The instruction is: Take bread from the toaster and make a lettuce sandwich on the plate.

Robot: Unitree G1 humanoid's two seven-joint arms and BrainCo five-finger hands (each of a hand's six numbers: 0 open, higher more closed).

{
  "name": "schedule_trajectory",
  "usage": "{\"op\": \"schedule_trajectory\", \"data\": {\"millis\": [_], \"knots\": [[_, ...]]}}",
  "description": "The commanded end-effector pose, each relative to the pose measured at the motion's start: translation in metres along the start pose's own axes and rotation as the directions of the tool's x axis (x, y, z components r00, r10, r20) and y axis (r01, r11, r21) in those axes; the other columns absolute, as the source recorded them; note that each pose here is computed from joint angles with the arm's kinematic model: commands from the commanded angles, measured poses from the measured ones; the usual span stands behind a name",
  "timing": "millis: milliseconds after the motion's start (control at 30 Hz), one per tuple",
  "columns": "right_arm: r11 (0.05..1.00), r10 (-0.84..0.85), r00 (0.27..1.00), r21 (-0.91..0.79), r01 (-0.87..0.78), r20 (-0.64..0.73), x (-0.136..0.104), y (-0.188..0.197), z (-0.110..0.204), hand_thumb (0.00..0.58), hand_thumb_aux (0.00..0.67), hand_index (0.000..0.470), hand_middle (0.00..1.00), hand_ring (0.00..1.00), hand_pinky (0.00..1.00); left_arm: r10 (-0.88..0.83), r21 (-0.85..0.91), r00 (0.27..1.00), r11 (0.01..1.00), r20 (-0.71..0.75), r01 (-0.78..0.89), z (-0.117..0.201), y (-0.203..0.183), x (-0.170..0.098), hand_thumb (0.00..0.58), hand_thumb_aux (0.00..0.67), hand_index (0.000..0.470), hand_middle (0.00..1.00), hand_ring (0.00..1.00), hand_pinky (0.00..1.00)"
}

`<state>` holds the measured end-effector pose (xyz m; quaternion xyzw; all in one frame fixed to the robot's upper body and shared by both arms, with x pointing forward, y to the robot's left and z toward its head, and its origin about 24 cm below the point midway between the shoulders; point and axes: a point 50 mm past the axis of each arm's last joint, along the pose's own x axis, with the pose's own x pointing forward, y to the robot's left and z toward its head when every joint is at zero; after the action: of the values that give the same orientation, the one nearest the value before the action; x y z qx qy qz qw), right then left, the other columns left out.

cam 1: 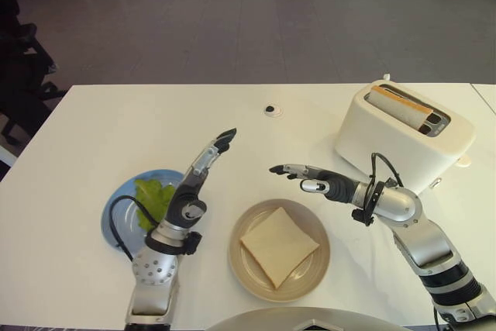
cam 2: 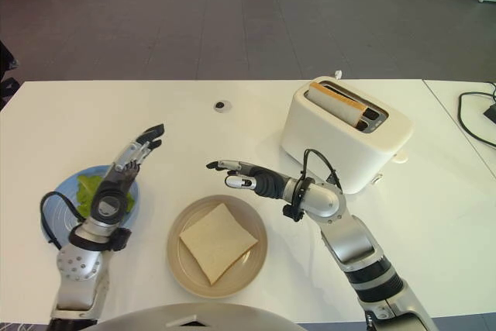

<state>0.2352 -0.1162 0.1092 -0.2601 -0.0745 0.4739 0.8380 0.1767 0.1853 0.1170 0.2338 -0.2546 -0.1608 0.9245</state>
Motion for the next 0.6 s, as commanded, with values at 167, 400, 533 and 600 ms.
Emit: {"op": "schedule_trajectory", "data": {"millis": [167, 400, 533, 600], "knots": [[0.978, -0.208, 0.978, -0.025, 0.208, -0.008, -0.029, -0.022, -0.02, 0.0, 0.0, 0.0, 0.0, 0.0, 0.0, -0.027, 0.583, 0.736, 0.592, -0.676, 0.556, -0.069, 0.096, -0.07, 0.0, 0.0, 0.0, 0.0, 0.0, 0.0], [0.976, -0.214, 0.977, -0.042, 0.213, -0.018, -0.029, -0.018, -0.028, 0.0, 0.0, 0.0, 0.0, 0.0, 0.0, -0.028, 0.538, 0.67, 0.571, -0.742, 0.62, -0.101, 0.096, -0.09, 0.062, 0.037, 0.026, 0.0, 0.0, 0.0], [0.977, -0.211, 0.977, -0.043, 0.211, -0.018, -0.029, -0.018, -0.03, 0.0, 0.0, 0.0, 0.0, 0.0, 0.0, -0.049, 0.527, 0.672, 0.579, -0.739, 0.622, -0.109, 0.089, -0.092, 0.0, 0.0, 0.0, 0.0, 0.0, 0.0], [0.977, -0.208, 0.978, -0.042, 0.208, -0.017, -0.028, -0.018, -0.03, 0.0, 0.0, 0.0, 0.0, 0.0, 0.0, -0.051, 0.529, 0.673, 0.576, -0.738, 0.624, -0.109, 0.089, -0.092, 0.0, 0.0, 0.0, 0.0, 0.0, 0.0]]}}
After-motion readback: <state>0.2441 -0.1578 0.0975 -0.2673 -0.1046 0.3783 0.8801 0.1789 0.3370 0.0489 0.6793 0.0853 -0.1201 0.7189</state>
